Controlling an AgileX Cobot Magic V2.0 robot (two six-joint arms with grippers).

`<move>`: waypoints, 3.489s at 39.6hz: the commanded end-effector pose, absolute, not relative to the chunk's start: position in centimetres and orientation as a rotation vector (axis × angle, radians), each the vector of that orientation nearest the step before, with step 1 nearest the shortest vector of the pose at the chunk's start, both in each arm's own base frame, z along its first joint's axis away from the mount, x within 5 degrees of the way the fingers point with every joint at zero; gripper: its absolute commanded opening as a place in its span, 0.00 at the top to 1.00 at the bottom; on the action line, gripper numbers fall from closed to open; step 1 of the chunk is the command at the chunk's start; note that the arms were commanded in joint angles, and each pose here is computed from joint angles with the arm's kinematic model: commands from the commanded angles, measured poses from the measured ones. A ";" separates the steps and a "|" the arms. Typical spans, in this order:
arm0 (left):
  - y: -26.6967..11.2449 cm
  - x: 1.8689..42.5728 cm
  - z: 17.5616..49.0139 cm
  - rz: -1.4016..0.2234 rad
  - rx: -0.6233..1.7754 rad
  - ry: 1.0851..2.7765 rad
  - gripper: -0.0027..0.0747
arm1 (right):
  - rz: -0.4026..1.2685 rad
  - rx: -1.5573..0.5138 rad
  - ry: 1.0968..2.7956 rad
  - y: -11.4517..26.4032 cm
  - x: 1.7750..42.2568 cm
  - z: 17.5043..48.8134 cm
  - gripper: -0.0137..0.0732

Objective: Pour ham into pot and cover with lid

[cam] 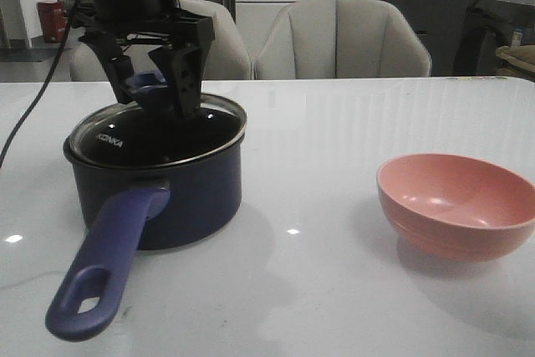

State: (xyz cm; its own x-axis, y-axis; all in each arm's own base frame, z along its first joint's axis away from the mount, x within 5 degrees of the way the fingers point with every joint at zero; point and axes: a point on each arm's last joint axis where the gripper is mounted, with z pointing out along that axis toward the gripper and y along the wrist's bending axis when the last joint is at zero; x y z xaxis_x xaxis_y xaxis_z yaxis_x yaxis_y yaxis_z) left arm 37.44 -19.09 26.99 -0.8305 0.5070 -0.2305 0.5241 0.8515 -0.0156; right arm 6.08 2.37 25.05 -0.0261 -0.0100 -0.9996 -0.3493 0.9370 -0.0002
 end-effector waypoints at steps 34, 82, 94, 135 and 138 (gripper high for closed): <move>-16.7 33.3 36.1 -0.132 0.738 2.646 0.23 | 0.269 -0.250 1.492 2.2 6.1 26.6 0.68; -2.0 10.4 34.9 -0.122 0.202 2.025 0.39 | 0.269 -0.250 1.492 2.2 6.1 26.6 0.68; -0.9 4.3 31.8 -0.140 0.177 1.781 0.39 | 0.269 -0.250 1.492 2.2 6.1 26.6 0.68; -0.5 1.8 29.4 -0.149 0.151 1.544 0.82 | 0.269 -0.250 1.492 2.2 6.1 26.6 0.68; -0.5 1.8 29.4 -0.149 0.151 1.544 0.82 | 0.269 -0.250 1.492 2.2 6.1 26.6 0.68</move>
State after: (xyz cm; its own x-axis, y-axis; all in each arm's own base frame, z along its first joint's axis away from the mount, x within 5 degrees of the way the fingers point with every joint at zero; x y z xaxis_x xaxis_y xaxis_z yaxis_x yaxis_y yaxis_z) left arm 2.35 -0.54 27.90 -0.0968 0.0383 -0.9946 0.1943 0.9808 0.0188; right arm 6.08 2.38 25.05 -0.0263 -0.0096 -0.9996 -0.3494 0.9370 0.0002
